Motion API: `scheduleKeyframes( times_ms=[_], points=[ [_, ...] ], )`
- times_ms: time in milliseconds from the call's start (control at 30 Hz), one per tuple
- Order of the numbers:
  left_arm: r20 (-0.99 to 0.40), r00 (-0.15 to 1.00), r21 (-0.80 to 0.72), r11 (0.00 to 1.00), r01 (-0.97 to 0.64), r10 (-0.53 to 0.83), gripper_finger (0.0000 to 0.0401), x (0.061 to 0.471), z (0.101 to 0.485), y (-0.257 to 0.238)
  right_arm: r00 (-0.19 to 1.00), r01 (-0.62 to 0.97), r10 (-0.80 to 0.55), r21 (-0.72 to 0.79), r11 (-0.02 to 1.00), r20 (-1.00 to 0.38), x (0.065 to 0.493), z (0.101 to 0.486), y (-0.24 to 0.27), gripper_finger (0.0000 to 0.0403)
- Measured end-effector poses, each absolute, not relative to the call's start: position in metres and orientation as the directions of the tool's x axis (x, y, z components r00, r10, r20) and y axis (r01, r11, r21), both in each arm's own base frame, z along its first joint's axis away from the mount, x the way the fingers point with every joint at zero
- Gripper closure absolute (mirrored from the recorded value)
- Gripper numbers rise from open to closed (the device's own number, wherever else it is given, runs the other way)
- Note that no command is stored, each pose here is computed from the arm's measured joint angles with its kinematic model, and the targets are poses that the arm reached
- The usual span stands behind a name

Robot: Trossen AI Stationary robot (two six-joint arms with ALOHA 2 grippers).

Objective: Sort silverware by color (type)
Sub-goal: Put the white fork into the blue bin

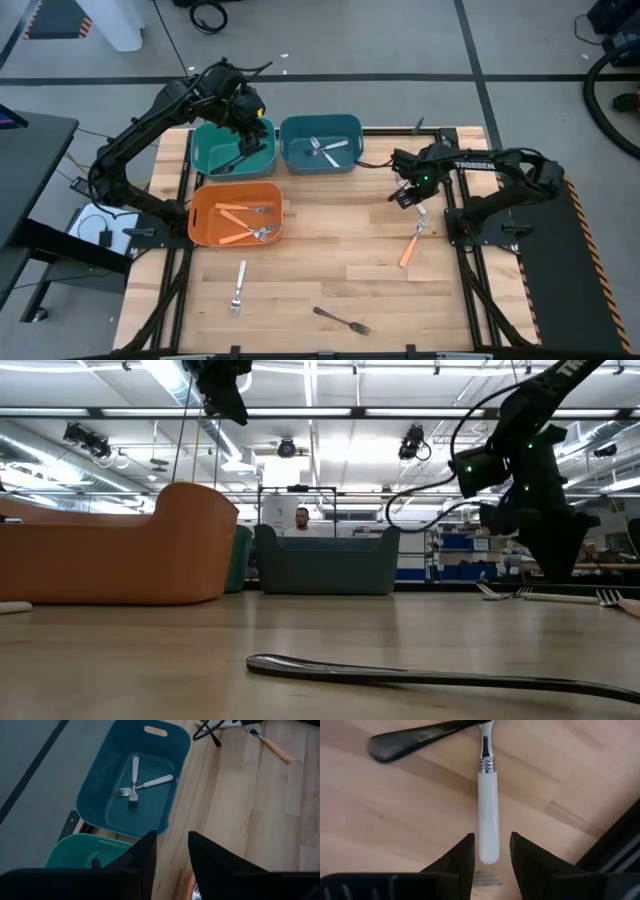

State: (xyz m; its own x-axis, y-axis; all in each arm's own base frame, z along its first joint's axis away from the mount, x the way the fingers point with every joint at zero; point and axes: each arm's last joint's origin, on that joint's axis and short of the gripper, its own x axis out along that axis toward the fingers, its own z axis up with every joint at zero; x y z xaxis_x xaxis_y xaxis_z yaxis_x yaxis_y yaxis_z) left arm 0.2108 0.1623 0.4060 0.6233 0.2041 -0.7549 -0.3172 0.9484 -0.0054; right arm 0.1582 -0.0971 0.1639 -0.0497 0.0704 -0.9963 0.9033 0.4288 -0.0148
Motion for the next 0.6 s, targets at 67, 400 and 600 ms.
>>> scheduleKeyframes(
  times_ms=[67,400,600],
  points=[
    [-0.755,0.624,-0.006,0.949,-0.317,0.204,0.028,0.211,0.406,0.162,-0.069,0.903,0.078,-0.029,0.429,-0.995,0.16,0.157,-0.098,0.0268],
    [-0.754,0.624,-0.006,0.948,-0.318,0.204,0.028,0.211,0.406,0.162,-0.146,0.88,0.084,-0.09,0.467,-0.986,0.171,0.133,-0.106,0.0267],
    [-0.755,0.623,-0.006,0.948,-0.318,0.204,0.028,0.211,0.406,0.162,-0.175,0.867,0.105,-0.102,0.488,-0.979,0.173,0.126,-0.107,0.0279]
  ],
)
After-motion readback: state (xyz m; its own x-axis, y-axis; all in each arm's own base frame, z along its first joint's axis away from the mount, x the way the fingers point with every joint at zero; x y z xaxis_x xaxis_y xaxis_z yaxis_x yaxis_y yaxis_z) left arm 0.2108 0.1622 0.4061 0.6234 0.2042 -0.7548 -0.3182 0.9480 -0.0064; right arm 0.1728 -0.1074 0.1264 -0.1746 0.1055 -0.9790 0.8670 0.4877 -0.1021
